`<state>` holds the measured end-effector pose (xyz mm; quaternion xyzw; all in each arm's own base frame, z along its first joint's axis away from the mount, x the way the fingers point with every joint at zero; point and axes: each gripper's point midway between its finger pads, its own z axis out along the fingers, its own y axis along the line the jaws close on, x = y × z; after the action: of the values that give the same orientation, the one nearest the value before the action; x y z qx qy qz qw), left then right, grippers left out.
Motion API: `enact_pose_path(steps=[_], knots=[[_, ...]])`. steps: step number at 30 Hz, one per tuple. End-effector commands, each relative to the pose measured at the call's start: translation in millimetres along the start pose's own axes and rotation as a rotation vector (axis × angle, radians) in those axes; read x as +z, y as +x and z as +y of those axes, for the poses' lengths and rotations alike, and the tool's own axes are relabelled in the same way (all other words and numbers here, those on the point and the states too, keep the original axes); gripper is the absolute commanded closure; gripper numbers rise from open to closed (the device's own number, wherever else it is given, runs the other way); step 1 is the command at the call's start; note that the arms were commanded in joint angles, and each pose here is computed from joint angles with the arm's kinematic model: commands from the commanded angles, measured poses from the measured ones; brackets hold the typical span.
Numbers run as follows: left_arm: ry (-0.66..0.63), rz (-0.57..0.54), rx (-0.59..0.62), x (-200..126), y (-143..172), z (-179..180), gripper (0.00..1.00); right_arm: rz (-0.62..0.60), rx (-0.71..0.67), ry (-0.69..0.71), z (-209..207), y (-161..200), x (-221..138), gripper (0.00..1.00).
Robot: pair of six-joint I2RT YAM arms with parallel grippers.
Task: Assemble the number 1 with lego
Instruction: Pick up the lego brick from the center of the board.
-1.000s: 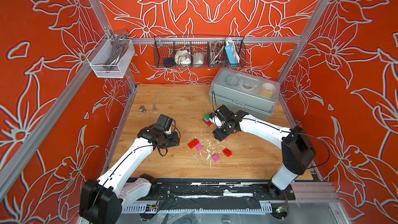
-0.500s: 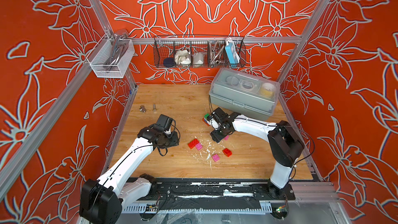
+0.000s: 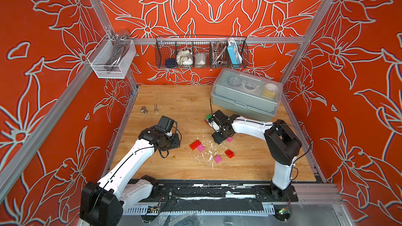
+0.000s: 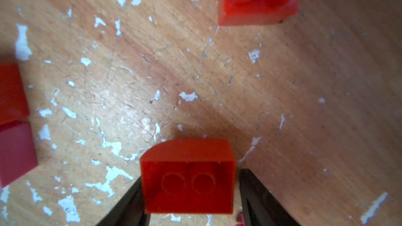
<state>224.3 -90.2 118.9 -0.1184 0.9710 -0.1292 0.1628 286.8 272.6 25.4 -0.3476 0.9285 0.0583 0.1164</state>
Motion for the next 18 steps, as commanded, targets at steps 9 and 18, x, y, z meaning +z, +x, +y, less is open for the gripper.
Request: enact_pose_path(steps=[9,18], knots=[[-0.019,0.031,-0.006,2.3,6.2,3.3,0.48,-0.075,0.114,-0.04,8.8,-20.6,-10.7,0.24],[-0.015,0.04,-0.004,2.5,7.4,2.4,0.48,-0.078,0.166,-0.044,8.7,-23.4,-8.5,0.36]])
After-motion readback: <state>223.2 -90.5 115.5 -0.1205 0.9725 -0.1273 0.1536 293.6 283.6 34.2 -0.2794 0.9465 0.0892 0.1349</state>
